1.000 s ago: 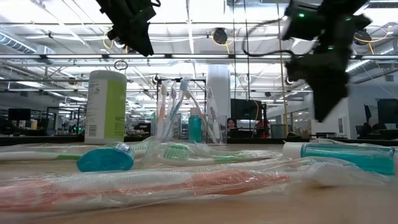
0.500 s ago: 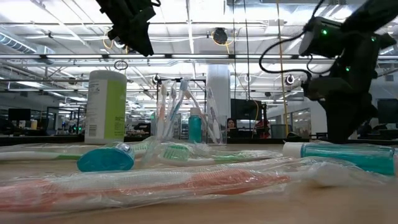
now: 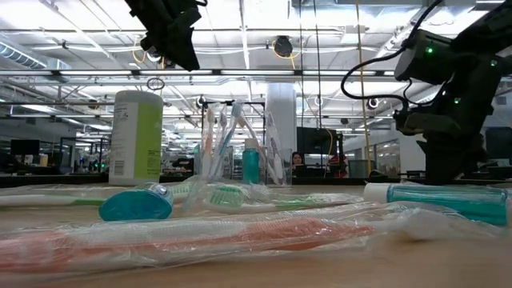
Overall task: Pick & Place toothbrushing station
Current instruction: Put the green toothbrush into the transparent organizer
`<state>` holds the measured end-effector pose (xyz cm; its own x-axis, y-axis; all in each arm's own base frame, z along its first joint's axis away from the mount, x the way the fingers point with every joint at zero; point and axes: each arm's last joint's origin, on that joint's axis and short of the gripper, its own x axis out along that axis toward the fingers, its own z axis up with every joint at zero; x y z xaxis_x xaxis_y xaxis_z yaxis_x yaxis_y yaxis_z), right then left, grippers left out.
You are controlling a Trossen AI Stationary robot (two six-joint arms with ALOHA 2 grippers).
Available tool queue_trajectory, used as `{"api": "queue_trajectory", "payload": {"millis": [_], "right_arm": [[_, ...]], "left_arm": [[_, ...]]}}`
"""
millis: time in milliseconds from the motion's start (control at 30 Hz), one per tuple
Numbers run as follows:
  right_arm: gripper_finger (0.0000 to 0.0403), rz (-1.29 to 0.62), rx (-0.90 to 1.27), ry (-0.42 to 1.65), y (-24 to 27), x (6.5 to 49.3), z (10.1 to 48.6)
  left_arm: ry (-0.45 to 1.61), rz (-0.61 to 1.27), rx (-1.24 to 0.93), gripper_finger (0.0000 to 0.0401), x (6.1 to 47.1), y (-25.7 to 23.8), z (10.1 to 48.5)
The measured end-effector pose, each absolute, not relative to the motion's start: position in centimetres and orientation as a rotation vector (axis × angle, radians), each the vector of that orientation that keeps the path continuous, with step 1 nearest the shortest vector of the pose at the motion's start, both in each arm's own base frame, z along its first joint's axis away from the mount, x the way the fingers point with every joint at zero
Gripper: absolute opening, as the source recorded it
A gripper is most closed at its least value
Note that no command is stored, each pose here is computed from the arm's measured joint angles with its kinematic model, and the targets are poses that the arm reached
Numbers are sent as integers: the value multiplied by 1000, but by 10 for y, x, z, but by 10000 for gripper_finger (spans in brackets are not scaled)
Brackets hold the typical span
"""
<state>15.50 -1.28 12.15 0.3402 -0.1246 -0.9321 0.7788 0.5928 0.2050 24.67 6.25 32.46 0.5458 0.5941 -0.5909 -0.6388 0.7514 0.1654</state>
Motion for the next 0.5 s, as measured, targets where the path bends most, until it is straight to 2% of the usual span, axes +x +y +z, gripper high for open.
{"api": "queue_trajectory", "payload": {"millis": [100,233,500], "right_arm": [[13,-630,767,991,-13,162,125],[10,-458,776,846,-12,176,140],[3,-220,367,152,-20,204,212]], "left_arm": [[672,731,-72,134,247,62,325],[672,732,-73,134,247,62,325],[668,726,-62,134,247,62,325]]}}
